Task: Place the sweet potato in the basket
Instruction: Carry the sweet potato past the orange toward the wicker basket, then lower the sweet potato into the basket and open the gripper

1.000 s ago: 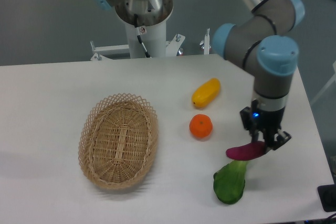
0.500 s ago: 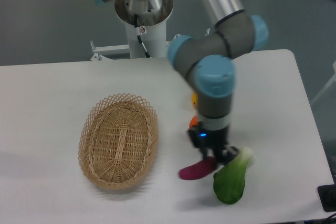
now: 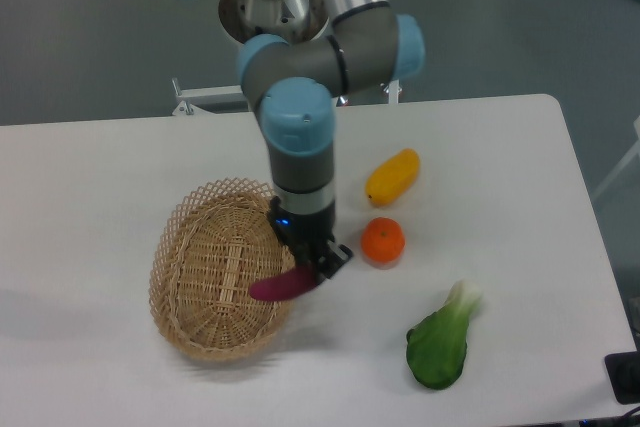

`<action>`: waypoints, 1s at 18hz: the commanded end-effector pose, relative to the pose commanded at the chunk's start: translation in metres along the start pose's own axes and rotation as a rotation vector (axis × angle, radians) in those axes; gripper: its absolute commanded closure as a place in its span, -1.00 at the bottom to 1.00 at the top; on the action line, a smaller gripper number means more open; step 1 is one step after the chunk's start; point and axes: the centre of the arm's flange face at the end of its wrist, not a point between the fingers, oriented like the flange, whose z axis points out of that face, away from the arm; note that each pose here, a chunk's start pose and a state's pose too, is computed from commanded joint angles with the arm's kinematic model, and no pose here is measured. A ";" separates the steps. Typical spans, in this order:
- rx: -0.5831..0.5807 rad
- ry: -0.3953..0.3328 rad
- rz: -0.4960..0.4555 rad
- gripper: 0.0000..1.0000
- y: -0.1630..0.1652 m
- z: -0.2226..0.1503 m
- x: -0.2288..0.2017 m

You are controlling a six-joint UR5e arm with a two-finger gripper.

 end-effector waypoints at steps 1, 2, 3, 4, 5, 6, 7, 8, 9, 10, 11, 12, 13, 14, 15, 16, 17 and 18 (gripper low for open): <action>-0.004 0.010 0.004 0.77 -0.001 0.005 0.004; -0.011 0.023 0.007 0.76 -0.004 0.013 0.007; -0.016 0.032 0.015 0.71 -0.009 0.019 0.011; -0.016 0.035 0.029 0.70 -0.015 0.021 0.016; -0.014 0.036 0.038 0.70 -0.019 0.021 0.019; -0.015 0.039 0.044 0.70 -0.022 0.022 0.022; -0.018 0.044 0.046 0.65 -0.023 0.026 0.023; -0.016 0.041 0.045 0.45 -0.024 0.025 0.022; -0.015 0.039 0.046 -0.05 -0.024 0.023 0.022; -0.013 0.031 0.047 -0.87 -0.026 0.020 0.021; -0.011 0.021 0.047 -1.00 -0.026 0.014 0.018; -0.006 0.012 0.045 -1.00 -0.027 0.009 0.016; -0.002 0.004 0.047 -1.00 -0.026 0.005 0.014; 0.007 -0.012 0.042 -1.00 -0.028 -0.002 0.008; 0.014 -0.028 0.037 -1.00 -0.031 -0.009 0.002; 0.018 -0.037 0.033 -1.00 -0.031 -0.014 -0.003; 0.026 -0.049 0.023 -1.00 -0.030 -0.020 -0.009; 0.031 -0.063 0.008 -1.00 -0.027 -0.025 -0.016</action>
